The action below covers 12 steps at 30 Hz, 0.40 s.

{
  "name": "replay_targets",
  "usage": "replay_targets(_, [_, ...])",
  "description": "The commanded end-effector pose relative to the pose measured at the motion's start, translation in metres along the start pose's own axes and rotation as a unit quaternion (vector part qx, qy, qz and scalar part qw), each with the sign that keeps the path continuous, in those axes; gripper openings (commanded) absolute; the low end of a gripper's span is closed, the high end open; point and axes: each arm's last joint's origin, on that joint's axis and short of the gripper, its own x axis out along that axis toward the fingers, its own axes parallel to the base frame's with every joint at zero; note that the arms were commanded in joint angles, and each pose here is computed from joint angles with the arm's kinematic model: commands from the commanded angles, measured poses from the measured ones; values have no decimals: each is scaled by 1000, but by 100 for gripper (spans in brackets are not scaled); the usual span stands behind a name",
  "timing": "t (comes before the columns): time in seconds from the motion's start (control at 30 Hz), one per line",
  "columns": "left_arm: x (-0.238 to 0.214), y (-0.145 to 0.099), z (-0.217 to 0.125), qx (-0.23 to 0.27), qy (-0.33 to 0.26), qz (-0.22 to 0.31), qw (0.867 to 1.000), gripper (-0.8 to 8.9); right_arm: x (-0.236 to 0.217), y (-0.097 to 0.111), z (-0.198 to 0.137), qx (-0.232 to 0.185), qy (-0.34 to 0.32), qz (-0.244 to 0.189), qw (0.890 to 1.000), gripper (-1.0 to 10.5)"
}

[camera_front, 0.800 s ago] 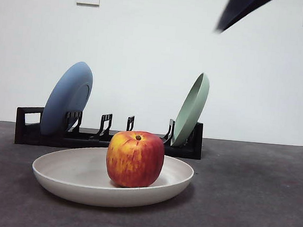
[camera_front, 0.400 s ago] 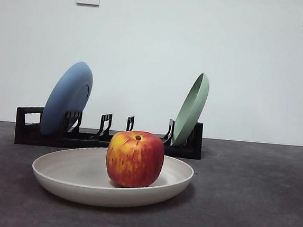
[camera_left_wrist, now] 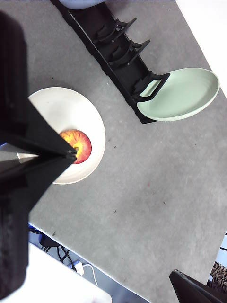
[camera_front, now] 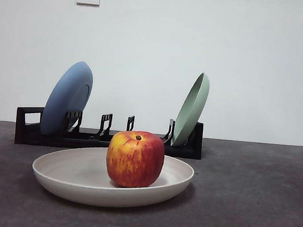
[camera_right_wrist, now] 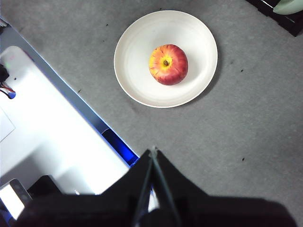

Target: Take the yellow plate from the plate rack,put the plate on the table,take the apple from the table,put the apple in the plate

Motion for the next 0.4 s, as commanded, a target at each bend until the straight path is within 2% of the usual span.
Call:
replay_targets(0.03, [0,0,0,5,-1,-1,1000,-8,2,0,-2,7,14,-1,1000,2])
replay_targets(0.4, [0,0,0,5,-1,0,1000,-3,2,-2,-1,6,14,-27,1000,2])
